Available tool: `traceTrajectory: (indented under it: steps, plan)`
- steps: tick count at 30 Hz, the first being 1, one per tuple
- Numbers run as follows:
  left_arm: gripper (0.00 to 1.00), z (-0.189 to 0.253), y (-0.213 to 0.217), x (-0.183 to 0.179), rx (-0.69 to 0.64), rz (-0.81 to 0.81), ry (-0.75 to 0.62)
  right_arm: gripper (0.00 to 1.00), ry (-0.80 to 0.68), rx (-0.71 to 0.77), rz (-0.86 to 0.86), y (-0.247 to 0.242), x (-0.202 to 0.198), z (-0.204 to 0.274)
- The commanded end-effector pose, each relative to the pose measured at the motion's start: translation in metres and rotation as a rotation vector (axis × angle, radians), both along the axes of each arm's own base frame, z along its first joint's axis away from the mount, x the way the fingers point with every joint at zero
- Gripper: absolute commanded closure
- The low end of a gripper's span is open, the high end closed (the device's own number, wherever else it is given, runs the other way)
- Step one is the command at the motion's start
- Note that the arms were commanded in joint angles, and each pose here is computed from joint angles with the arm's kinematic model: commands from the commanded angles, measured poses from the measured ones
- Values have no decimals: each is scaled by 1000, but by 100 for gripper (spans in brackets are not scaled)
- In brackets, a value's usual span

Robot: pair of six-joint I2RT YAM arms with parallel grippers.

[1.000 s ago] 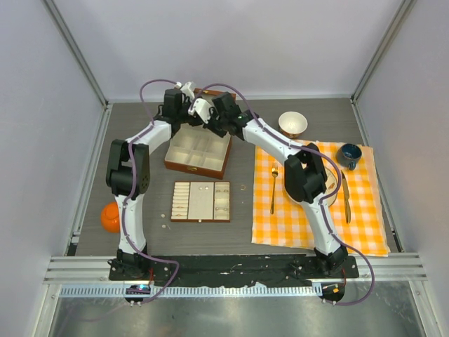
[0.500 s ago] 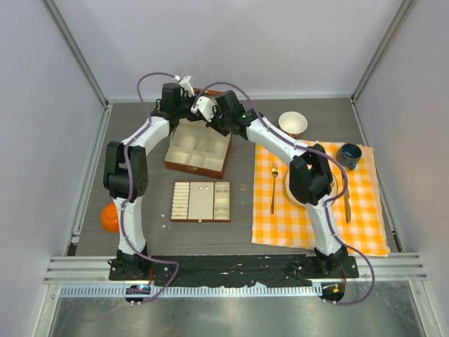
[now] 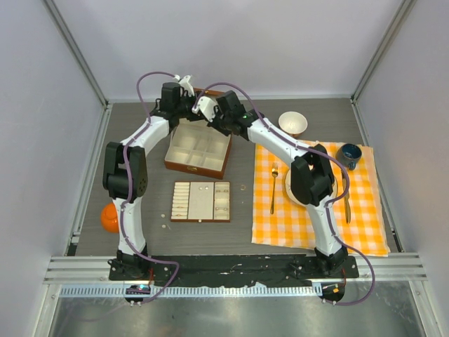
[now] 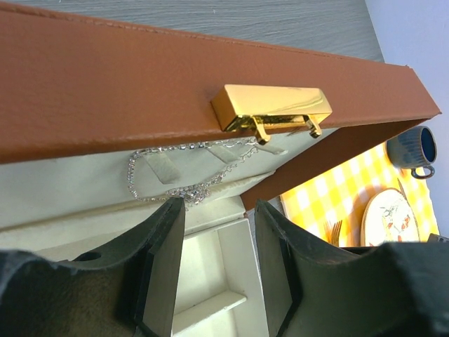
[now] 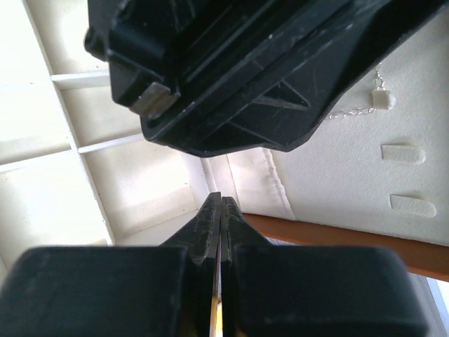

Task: Organize the mixed jewelry
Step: Place the jewelry in the jewelry box.

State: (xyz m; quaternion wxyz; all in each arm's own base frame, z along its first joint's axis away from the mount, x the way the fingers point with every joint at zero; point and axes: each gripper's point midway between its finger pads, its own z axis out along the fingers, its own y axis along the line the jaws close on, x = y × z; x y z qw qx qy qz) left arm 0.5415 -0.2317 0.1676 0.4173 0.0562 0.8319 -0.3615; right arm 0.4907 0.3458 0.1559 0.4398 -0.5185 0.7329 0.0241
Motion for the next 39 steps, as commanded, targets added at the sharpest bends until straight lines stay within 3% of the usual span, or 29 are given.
traceTrajectory:
  steps: [1, 15, 39]
  plan:
    - [52, 39, -5, 1, -44, -26, -86, 99, -92, 53, -16, -5, 4, 47]
    - [53, 29, -22, 1, -109, -48, -37, 99, -100, 26, -65, -21, 5, 46]
    - [53, 1, -29, 5, -58, -33, -7, 99, -90, 24, -83, -31, 1, 42]
